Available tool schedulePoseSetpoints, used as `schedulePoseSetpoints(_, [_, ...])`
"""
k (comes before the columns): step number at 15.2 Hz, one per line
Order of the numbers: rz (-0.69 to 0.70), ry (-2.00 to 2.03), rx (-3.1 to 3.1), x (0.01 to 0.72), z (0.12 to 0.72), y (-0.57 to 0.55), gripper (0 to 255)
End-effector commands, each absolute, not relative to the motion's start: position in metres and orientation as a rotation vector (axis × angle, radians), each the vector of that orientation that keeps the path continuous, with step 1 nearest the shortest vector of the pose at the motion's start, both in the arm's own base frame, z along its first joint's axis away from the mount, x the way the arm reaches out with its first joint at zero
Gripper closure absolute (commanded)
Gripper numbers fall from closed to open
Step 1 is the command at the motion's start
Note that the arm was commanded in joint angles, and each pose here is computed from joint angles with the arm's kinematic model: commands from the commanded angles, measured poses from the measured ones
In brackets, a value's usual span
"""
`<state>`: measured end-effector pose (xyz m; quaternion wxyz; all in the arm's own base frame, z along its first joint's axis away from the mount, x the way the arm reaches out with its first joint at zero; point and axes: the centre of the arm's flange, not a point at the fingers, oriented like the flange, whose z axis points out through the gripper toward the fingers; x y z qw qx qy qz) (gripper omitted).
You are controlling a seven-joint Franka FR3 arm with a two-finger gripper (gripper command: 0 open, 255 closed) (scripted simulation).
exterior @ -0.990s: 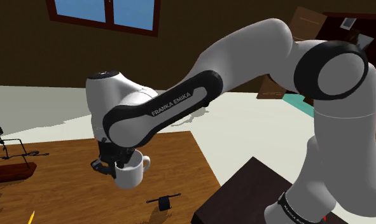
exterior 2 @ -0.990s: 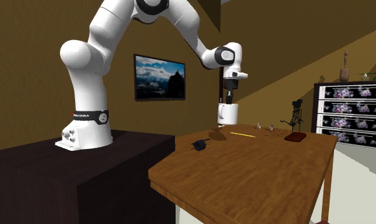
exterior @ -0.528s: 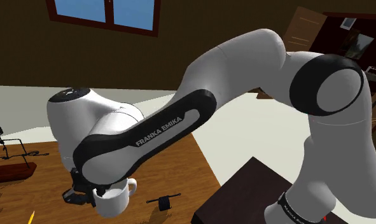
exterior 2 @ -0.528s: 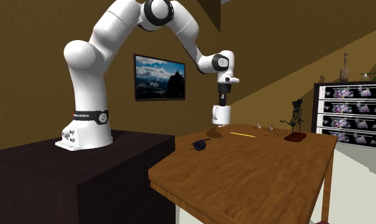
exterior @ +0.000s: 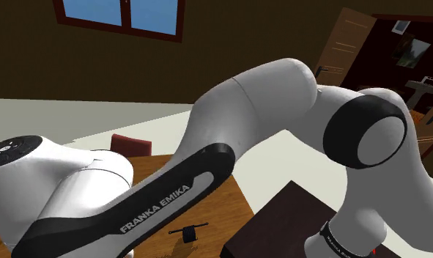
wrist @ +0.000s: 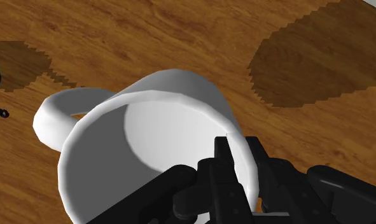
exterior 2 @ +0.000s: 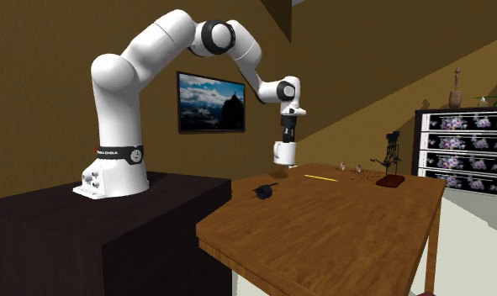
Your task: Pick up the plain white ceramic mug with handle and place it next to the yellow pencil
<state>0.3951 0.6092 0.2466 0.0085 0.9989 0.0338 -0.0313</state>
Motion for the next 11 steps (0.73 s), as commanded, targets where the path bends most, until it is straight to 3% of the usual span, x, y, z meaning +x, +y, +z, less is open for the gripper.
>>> schedulePoseSetpoints(1, [-0.096,0.104,3.122,0.382,0.242,0.632,255])
schedulePoseSetpoints(11, [-0.096,0.104,3.122,0.344,0.208,0.698,255])
